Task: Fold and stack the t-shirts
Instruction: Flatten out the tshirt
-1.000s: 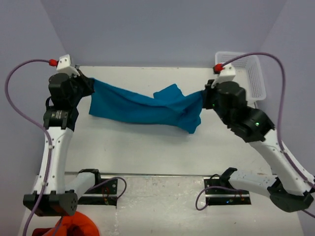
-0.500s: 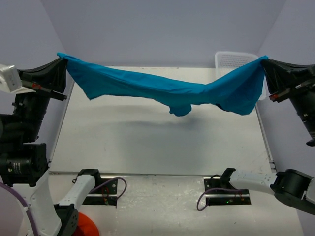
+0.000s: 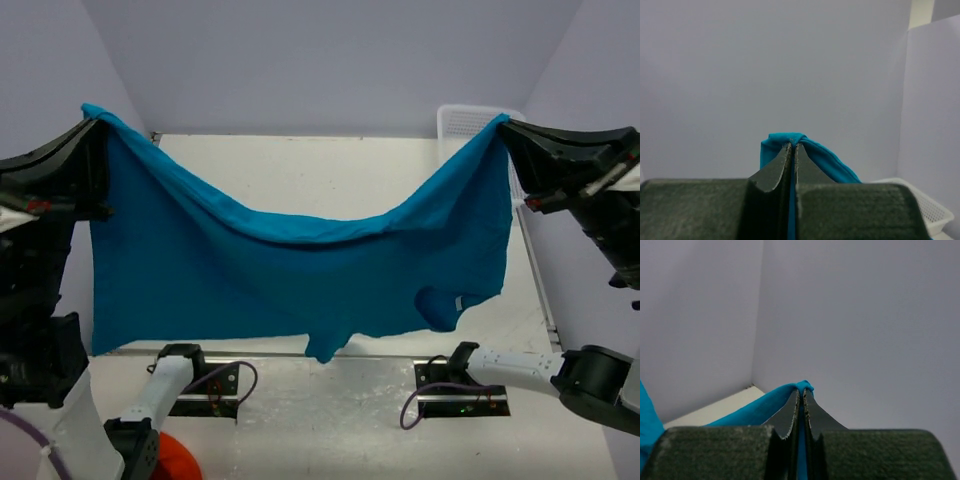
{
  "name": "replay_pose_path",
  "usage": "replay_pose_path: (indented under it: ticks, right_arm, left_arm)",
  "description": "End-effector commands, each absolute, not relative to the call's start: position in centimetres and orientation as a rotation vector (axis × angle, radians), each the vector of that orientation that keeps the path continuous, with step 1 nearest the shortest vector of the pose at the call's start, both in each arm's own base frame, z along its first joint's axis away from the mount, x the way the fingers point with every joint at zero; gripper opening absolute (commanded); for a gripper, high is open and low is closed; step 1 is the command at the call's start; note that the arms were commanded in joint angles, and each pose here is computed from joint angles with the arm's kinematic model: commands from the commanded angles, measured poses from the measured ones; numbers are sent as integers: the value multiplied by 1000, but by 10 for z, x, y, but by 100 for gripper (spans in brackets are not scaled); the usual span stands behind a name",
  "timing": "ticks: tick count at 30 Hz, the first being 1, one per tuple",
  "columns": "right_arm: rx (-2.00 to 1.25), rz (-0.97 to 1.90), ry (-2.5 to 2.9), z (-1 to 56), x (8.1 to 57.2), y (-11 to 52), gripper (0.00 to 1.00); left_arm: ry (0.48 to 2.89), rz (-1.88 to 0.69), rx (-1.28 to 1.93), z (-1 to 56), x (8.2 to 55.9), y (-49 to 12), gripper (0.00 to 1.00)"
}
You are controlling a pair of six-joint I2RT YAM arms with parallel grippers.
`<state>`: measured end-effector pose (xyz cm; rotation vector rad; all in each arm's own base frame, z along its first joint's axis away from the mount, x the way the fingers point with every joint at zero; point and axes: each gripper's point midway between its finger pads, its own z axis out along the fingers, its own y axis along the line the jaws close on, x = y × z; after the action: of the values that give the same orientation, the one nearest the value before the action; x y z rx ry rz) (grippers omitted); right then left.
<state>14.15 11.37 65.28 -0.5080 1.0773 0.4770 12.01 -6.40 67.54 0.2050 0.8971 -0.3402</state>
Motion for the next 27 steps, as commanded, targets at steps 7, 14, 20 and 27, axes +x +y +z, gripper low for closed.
replay_pose_path:
  ticks: [7, 14, 20, 27]
  right_arm:
    - [-633, 349, 1251, 589, 264, 194, 0]
    - [-724, 296, 1564, 460, 404, 235, 0]
    - [-747, 217, 1846, 327, 492, 233, 0]
    - [-717, 231, 1969, 265, 542, 214, 0]
  left_arm:
    - [1321, -257, -86, 500, 324, -23, 0]
    - [1562, -71, -370, 340, 408, 24, 0]
    - [1786, -66, -385, 231, 476, 30, 0]
    - [1892, -88, -344, 182, 528, 39, 0]
